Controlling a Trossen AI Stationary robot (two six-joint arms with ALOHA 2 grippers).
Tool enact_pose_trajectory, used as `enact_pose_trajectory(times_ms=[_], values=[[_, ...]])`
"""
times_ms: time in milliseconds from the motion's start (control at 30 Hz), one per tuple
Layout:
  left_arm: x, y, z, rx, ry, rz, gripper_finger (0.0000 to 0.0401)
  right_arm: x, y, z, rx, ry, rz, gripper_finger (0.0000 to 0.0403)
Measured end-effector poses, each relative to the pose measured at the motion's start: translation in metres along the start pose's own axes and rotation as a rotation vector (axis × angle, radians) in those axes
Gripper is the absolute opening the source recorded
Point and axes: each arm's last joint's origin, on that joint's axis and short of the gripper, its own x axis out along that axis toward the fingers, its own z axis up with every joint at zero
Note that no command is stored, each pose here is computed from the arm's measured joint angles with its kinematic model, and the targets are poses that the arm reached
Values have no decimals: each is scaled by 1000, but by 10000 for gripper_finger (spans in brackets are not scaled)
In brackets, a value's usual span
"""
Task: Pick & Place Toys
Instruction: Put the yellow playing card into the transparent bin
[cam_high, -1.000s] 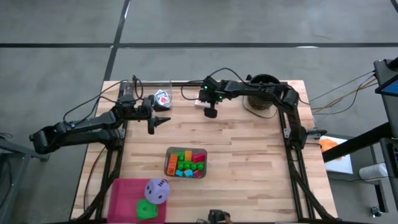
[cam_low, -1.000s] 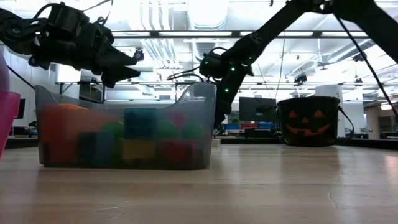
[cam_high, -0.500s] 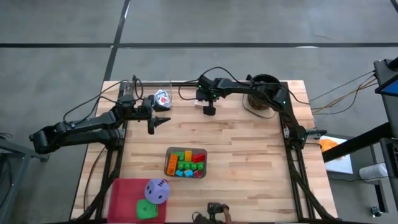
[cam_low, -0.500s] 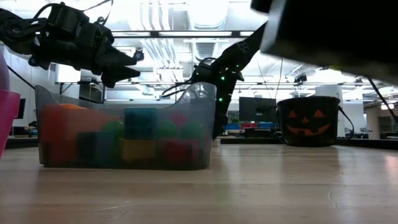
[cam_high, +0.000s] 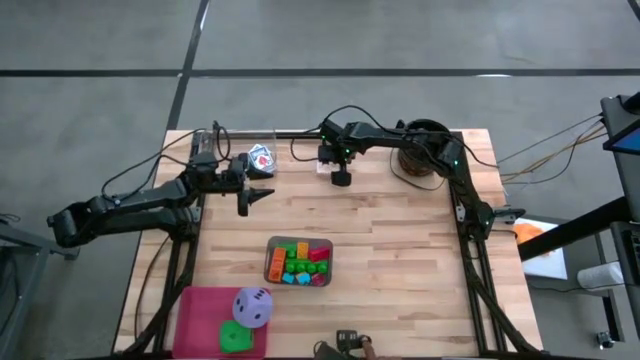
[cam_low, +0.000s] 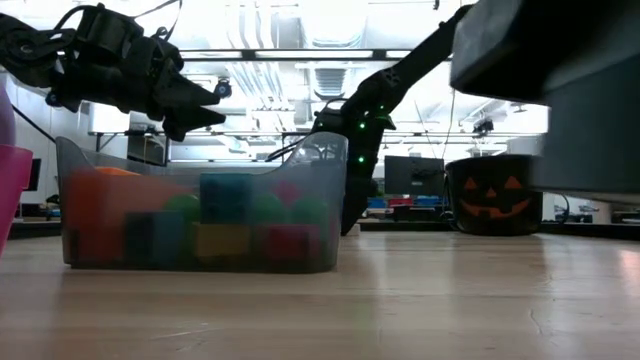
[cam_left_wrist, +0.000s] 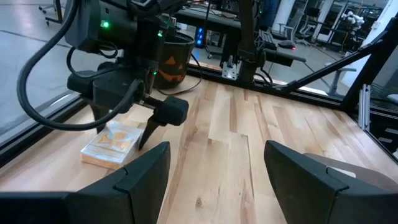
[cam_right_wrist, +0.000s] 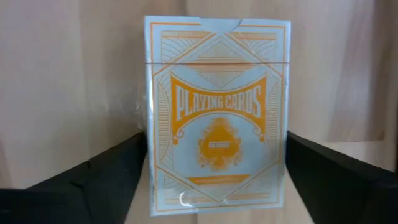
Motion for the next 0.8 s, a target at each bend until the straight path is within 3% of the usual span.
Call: enact_pose_trajectory(times_ms=[167,800], values=[[0,0,0,0,0,0,265,0,1,-1,-15,10,8,293],[0,0,0,-2,5,0,264,-7,2,-1,-40,-9,36,293]])
